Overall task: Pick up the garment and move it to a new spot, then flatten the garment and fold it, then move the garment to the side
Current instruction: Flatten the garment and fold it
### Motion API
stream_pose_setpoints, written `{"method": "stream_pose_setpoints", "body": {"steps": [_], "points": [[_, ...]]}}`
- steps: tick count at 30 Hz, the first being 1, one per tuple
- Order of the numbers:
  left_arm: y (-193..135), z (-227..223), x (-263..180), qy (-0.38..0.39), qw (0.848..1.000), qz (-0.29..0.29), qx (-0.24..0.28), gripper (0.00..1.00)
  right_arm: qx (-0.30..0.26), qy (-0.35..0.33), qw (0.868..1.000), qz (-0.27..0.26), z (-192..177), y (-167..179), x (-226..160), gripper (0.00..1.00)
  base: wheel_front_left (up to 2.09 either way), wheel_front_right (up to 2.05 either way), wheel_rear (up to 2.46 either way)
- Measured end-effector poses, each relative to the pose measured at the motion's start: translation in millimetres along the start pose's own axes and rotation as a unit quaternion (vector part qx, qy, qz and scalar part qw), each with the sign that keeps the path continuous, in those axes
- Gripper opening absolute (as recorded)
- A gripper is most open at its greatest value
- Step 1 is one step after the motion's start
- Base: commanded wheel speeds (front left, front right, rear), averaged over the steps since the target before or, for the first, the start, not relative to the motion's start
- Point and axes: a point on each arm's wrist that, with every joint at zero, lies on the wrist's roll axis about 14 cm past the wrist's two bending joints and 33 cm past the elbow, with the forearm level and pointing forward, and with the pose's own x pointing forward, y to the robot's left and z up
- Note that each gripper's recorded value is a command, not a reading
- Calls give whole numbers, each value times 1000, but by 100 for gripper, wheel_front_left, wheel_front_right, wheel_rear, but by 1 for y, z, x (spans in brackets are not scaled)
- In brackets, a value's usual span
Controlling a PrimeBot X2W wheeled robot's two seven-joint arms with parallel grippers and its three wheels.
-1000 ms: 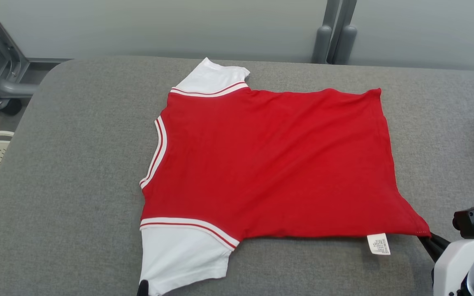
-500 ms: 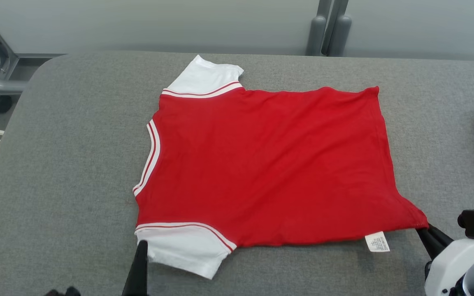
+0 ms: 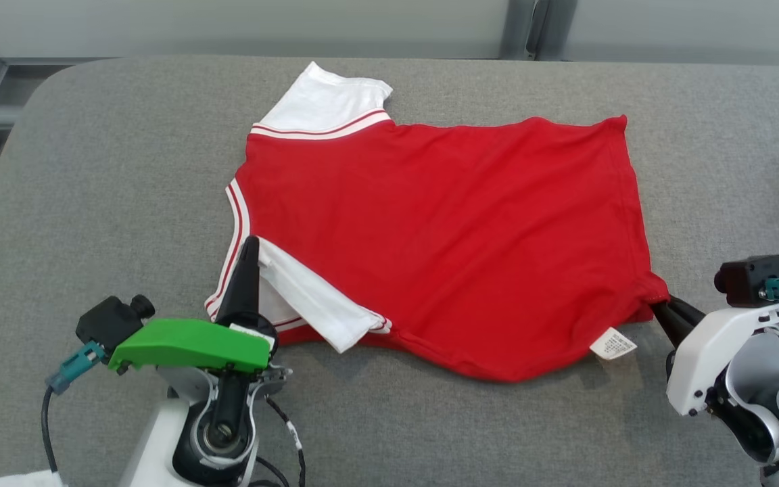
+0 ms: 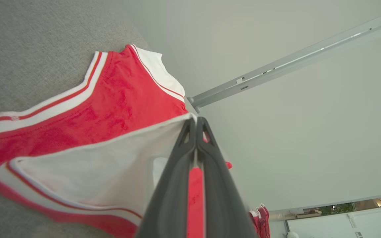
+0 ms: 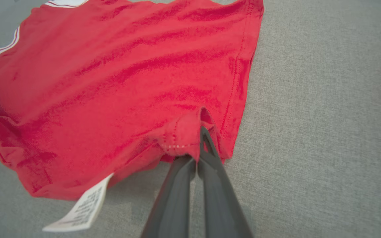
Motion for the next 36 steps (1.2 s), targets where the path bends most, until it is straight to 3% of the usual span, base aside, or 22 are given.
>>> {"method": "stream_pose_setpoints", "body": {"steps": [14,27,36], "points": [[17,1,62,0,999,17,29,0,4,4,1000,-17,1,-23,32,0,0,0,0],[33,-5,77,7,997,35,64,0,3,31,999,-29,-18,-29,40,0,0,0,0],[41,1,81,-2,997,46,68,0,-12,13,1000,-22,-3,-26,46,0,0,0,0]]}}
